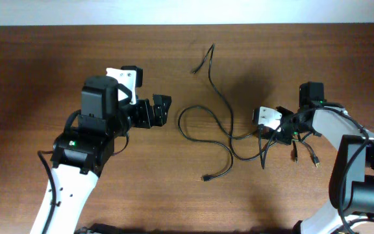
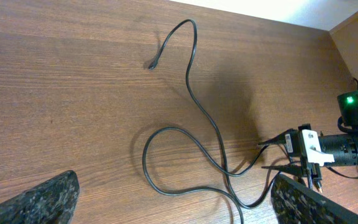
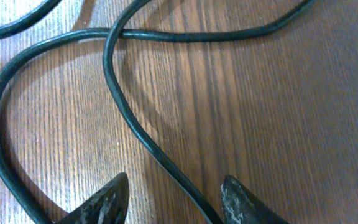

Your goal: Untangle cables

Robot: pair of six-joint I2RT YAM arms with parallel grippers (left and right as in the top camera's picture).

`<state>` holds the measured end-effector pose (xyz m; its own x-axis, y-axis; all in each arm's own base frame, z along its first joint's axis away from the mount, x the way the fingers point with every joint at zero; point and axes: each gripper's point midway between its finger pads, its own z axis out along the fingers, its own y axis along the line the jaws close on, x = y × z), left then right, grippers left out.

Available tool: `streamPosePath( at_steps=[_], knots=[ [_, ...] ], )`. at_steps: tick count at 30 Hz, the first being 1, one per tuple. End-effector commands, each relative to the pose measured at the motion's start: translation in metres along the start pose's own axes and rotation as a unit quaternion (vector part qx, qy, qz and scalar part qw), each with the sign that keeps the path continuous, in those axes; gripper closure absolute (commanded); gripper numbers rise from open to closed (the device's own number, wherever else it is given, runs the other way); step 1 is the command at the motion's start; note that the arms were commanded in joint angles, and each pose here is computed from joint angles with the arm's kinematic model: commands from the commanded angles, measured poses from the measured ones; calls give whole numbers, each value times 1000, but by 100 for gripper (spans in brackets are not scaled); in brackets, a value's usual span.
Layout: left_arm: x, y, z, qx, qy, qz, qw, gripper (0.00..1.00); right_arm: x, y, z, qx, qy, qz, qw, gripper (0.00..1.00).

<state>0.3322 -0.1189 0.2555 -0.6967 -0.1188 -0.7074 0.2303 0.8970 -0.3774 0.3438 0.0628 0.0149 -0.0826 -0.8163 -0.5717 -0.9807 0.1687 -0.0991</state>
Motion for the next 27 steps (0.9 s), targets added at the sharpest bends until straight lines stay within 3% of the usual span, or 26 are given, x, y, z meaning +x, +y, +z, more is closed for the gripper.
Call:
streamPosePath(
  at_steps=[1, 3, 4, 8, 17, 19, 21, 25, 27],
  knots=[
    [-5, 0, -6, -4, -13, 10, 1000, 1, -11, 9, 12, -22, -7, -12, 1000, 68],
    [-5, 0, -6, -4, -12, 10, 1000, 1, -1, 13, 23, -35, 15, -12, 999, 70],
    [-5, 0, -6, -4, -12, 10, 1000, 1, 3, 18, 31, -48, 16, -6, 999, 96],
    [-6, -1, -6, -4, -14, 11, 1000, 1, -24, 0, 21, -31, -37, -17, 999, 96],
    [-6, -3, 2, 8, -11, 23, 1000, 1, -169, -63, -90, -10, -236, -65, 969, 96],
    [7, -31, 21, 101, 19, 143, 984, 1, -194, -61, -104, -17, -253, -80, 964, 96],
    [9, -44, 49, 141, 16, 230, 963, 1, -210, -53, -106, -33, -259, -87, 961, 96],
    [14, -39, 118, 154, 8, 310, 938, 1, -253, -31, -121, -85, -357, -65, 928, 96],
    [3, -42, 131, 159, -23, 321, 933, 1, -285, -17, -147, -123, -460, -58, 877, 96]
  ],
)
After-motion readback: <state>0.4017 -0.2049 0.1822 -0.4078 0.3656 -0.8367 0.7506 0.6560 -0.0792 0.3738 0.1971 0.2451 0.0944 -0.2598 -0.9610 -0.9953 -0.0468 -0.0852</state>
